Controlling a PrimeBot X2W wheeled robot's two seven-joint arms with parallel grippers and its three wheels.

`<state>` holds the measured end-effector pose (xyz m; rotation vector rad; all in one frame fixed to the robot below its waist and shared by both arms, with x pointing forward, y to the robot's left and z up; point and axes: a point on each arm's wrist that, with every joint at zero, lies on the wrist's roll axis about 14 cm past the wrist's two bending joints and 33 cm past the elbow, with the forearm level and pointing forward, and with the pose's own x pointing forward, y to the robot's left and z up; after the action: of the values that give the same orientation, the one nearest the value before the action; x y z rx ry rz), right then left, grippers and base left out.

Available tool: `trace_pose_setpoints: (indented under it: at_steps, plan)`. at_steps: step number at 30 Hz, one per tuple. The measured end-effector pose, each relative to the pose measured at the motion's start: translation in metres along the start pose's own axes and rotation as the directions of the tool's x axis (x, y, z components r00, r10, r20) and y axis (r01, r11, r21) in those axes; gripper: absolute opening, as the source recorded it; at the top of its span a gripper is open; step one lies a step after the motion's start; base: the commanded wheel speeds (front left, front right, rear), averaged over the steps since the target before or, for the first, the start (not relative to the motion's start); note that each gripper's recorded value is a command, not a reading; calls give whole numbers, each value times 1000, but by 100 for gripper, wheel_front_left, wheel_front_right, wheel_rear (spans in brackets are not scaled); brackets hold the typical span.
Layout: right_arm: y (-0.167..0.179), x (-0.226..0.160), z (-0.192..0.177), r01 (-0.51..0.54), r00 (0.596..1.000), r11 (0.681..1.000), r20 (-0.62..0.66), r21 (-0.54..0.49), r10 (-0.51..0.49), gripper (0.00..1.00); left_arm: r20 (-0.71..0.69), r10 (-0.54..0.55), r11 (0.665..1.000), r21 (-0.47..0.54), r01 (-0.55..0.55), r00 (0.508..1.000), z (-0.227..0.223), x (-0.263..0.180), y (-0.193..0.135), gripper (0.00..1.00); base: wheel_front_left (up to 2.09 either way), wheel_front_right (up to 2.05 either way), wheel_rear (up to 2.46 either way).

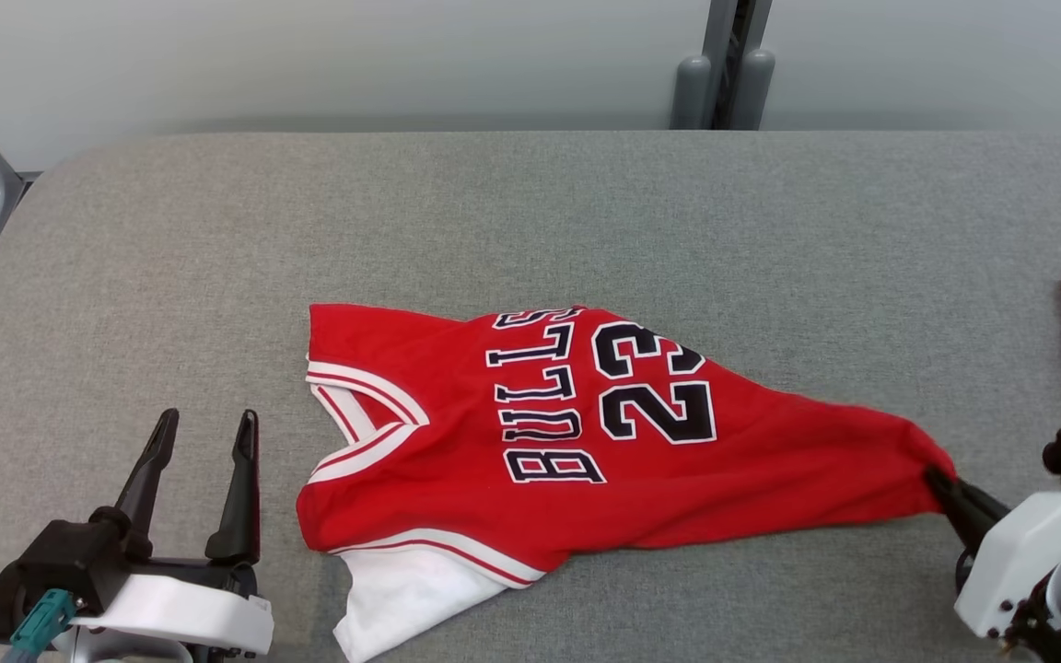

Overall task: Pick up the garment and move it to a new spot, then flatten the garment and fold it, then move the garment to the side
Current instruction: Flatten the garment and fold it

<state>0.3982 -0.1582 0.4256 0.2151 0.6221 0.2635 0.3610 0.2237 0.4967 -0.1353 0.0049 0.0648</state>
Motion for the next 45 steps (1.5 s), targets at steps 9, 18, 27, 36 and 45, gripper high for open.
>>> trace_pose_setpoints:
  at_steps: [9, 18, 27, 36, 45]
  plan:
    - [-13, 15, -42, 39, 999, 998, -9, 43, -39, 100, -12, -9, 1000, 0, 9, 1000, -4, 4, -1, 100, 0, 0, 0]
    - [-47, -10, -31, 136, 977, 988, 153, 75, -146, 100, 2, -22, 1000, 4, 22, 1000, 0, 2, -5, 100, 0, 0, 0]
    - [-46, -58, 63, 212, 811, 977, 557, 6, -179, 100, 16, -30, 999, 14, 30, 999, 7, -4, -8, 100, 0, 0, 0]
    - [23, -83, 108, 114, 718, 987, 696, -116, -1, 100, 25, -33, 999, 28, 32, 999, 15, -20, -8, 100, 0, 0, 0]
    - [36, -96, 85, 96, 748, 989, 664, -110, 1, 100, 7, -30, 999, 27, 29, 1000, 12, -33, -10, 100, 0, 0, 0]
